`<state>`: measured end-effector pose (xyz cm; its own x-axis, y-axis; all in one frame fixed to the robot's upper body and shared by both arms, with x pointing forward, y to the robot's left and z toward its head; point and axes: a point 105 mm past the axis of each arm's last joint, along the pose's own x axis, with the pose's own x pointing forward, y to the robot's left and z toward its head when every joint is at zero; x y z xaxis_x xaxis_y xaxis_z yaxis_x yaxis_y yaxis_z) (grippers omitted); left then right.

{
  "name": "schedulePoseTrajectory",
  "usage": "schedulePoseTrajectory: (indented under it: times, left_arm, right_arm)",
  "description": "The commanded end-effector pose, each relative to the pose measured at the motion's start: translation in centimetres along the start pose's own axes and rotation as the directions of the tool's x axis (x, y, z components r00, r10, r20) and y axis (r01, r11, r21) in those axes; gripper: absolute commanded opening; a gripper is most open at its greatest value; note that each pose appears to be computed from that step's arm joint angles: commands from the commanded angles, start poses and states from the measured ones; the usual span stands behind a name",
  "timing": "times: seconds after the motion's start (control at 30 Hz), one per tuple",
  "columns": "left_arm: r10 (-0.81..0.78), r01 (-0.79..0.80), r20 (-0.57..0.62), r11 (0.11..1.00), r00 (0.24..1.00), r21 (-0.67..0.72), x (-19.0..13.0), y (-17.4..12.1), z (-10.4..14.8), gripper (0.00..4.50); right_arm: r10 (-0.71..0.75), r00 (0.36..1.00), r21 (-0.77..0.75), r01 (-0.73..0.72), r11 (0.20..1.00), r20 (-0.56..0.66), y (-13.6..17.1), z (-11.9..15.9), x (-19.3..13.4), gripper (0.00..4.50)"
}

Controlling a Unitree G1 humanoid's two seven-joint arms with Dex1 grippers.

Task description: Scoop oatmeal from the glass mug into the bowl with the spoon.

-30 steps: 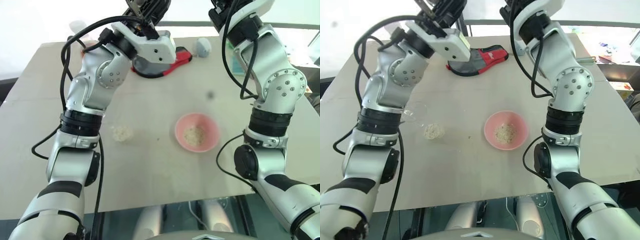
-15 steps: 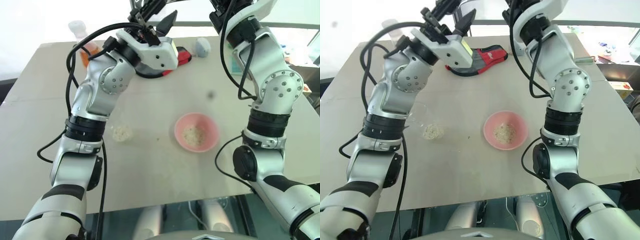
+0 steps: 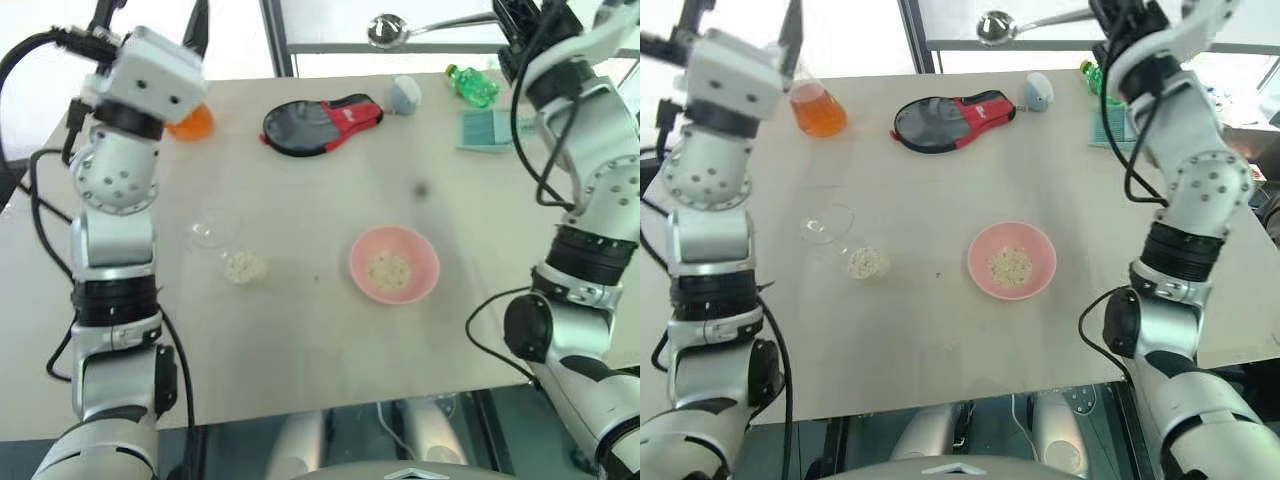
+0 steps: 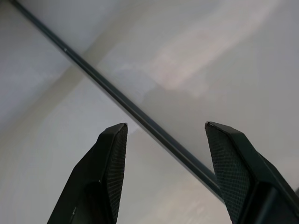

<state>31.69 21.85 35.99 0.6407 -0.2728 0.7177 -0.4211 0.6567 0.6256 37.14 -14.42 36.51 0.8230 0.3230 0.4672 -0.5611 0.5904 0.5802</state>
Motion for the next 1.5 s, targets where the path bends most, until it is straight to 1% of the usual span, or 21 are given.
schedulePoseTrajectory:
  times: [0.03, 0.07, 0.17, 0.27, 0.3, 0.37, 0.4, 0.43, 0.5, 0.57, 0.77, 0.93, 1.27, 1.3, 1.33, 1.43, 1.5]
  left_arm:
    - [0.082, -0.093, -0.148, 0.993, 0.986, -0.071, -3.4, 2.6, -2.4, 2.76]
    - [0.075, -0.093, -0.183, 0.991, 0.98, -0.093, -4.2, 2.5, -3.0, 2.76]
    - [0.046, -0.127, -0.368, 0.972, 0.929, -0.199, -8.4, 1.5, -6.9, 2.76]
    - [-0.118, -0.105, -0.478, 0.904, 0.871, -0.415, -12.5, -1.8, -9.7, 2.76]
    - [-0.195, -0.073, -0.486, 0.875, 0.852, -0.479, -13.9, -3.2, -10.1, 2.76]
    - [-0.321, 0.036, -0.457, 0.848, 0.83, -0.528, -16.0, -5.1, -9.8, 2.76]
    - [-0.364, 0.046, -0.459, 0.82, 0.81, -0.57, -17.0, -5.9, -10.0, 2.76]
    - [-0.393, 0.079, -0.458, 0.821, 0.798, -0.566, -17.8, -6.3, -10.1, 2.76]
    - [-0.43, 0.068, -0.458, 0.783, 0.778, -0.619, -18.8, -7.0, -10.5, 2.76]
    - [-0.456, 0.1, -0.432, 0.768, 0.778, -0.632, -18.8, -7.4, -10.6, 2.76]
    - [-0.474, 0.117, -0.399, 0.745, 0.785, -0.656, -18.5, -7.9, -10.9, 2.76]
    - [-0.494, 0.151, -0.314, 0.695, 0.811, -0.703, -16.5, -9.5, -10.0, 2.76]
    - [-0.501, 0.168, -0.306, 0.697, 0.81, -0.697, -15.1, -11.0, -10.4, 2.76]
    - [-0.502, 0.169, -0.306, 0.697, 0.809, -0.697, -15.1, -11.1, -10.4, 2.26]
    - [-0.502, 0.168, -0.305, 0.695, 0.809, -0.699, -15.0, -11.2, -10.4, 1.97]
    - [-0.504, 0.167, -0.305, 0.693, 0.808, -0.702, -15.0, -11.4, -10.4, 0.58]
    - [-0.504, 0.166, -0.306, 0.692, 0.807, -0.702, -15.0, -11.5, -10.5, 0.07]
  right_arm:
    - [-0.019, 1.0, -0.022, 0.019, 1.0, 0.025, -0.7, 1.1, -1.3, 0.0]
    - [-0.028, 0.999, -0.022, 0.028, 0.999, 0.025, -1.0, 1.1, -1.4, 0.0]
    - [-0.065, 0.998, -0.027, 0.065, 0.998, 0.026, -2.2, 1.1, -1.9, 0.0]
    - [-0.08, 0.996, -0.042, 0.081, 0.996, 0.026, -2.9, 1.3, -2.1, 0.0]
    - [-0.085, 0.996, -0.046, 0.086, 0.995, 0.027, -3.1, 1.4, -2.2, 0.0]
    - [-0.094, 0.995, -0.052, 0.096, 0.994, 0.027, -3.4, 1.5, -2.4, 0.0]
    - [-0.095, 0.995, -0.053, 0.097, 0.994, 0.027, -3.4, 1.6, -2.4, 0.0]
    - [-0.096, 0.995, -0.052, 0.097, 0.994, 0.028, -3.4, 1.5, -2.5, 0.0]
    - [-0.099, 0.995, -0.052, 0.1, 0.994, 0.03, -3.4, 1.5, -2.6, 0.0]
    - [-0.105, 0.994, -0.052, 0.106, 0.993, 0.033, -3.5, 1.5, -2.7, 0.0]
    - [-0.101, 0.994, -0.061, 0.104, 0.993, 0.037, -3.1, 1.6, -2.9, 0.0]
    - [-0.109, 0.994, -0.07, 0.111, 0.991, 0.03, -3.0, 1.1, -3.0, 0.0]
    - [-0.1, 0.995, -0.072, 0.1, 0.992, 0.011, -2.5, 0.4, -3.2, 0.0]
    - [-0.1, 0.995, -0.07, 0.101, 0.992, 0.009, -2.5, 0.3, -3.3, 0.0]
    - [-0.101, 0.995, -0.068, 0.101, 0.993, 0.007, -2.5, 0.2, -3.3, 0.0]
    - [-0.1, 0.995, -0.062, 0.1, 0.993, 0.004, -2.4, 0.0, -3.4, 0.0]
    - [-0.098, 0.995, -0.06, 0.098, 0.993, 0.003, -2.4, 0.0, -3.4, 0.0]
